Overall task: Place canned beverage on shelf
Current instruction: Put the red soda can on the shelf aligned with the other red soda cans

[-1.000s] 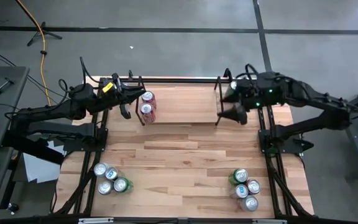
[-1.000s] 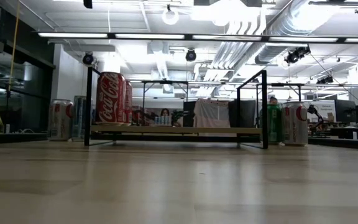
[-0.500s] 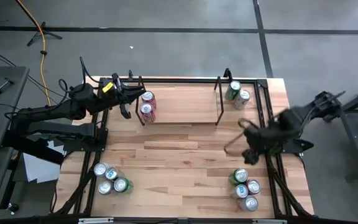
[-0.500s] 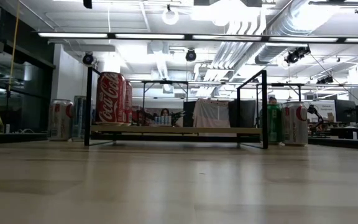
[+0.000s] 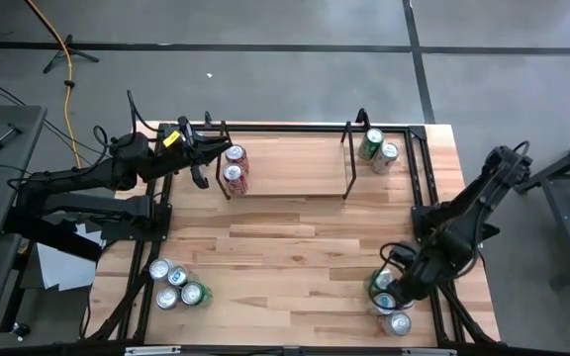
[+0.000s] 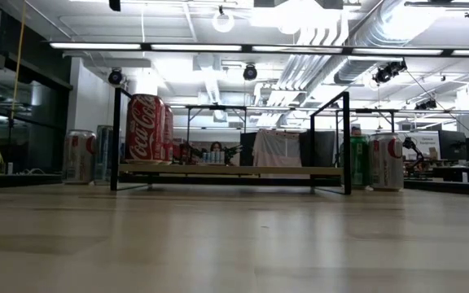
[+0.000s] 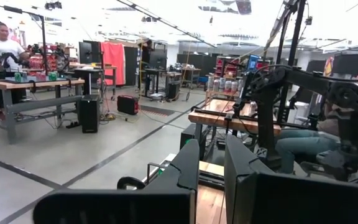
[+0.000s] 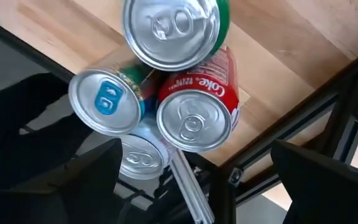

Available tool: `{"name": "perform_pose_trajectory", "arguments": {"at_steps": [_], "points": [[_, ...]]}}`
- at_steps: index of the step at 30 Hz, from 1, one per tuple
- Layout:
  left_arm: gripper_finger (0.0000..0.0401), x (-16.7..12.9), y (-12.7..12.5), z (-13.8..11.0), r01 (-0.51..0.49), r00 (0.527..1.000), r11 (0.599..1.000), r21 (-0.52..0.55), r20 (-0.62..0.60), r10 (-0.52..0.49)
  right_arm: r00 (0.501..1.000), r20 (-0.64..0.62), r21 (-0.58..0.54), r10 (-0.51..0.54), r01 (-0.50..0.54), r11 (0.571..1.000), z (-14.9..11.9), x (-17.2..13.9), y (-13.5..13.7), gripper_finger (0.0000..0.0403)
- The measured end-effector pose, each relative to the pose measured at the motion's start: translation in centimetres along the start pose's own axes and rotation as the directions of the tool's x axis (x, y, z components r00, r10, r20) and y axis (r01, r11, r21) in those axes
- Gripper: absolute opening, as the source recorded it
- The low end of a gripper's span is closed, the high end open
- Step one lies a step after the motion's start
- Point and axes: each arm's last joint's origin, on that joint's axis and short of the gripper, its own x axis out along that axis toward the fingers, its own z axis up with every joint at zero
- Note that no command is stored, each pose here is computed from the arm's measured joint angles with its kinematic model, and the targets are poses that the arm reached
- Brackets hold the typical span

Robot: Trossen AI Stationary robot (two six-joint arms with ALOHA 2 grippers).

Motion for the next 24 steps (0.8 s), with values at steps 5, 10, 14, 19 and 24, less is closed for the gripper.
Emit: {"name": "perform_pose_trajectory", "arguments": {"at_steps": [5, 10, 14, 19, 24], "points": [[0.0, 0.0, 0.0, 0.0, 0.0, 1.0, 1.0, 0.0, 0.0, 0.0, 0.997, -0.03, -0.074, -0.076, 0.073, 0.995, -0.8, 1.5, 0.4, 0.0397], [0.0, 0.0, 0.0, 0.0, -0.004, 1.0, 1.0, 0.0, 0.0, 0.004, 0.991, -0.027, -0.161, -0.128, 0.122, 0.979, -1.3, 2.9, 0.7, 0.0397], [0.0, 0.0, 0.0, 0.0, -0.006, 1.0, 1.0, 0.0, 0.0, 0.006, 0.988, -0.021, -0.208, -0.155, 0.147, 0.967, -1.6, 3.5, 0.8, 0.0397], [0.0, 0.0, 0.0, 0.0, -0.007, 1.0, 1.0, 0.0, 0.0, 0.007, 0.987, -0.009, -0.223, -0.159, 0.153, 0.963, -1.6, 3.6, 0.8, 0.0397], [0.0, 0.0, 0.0, 0.0, -0.007, 1.0, 1.0, 0.0, 0.0, 0.007, 0.987, 0.019, -0.22, -0.159, 0.16, 0.962, -1.5, 3.6, 0.7, 0.0397]]}}
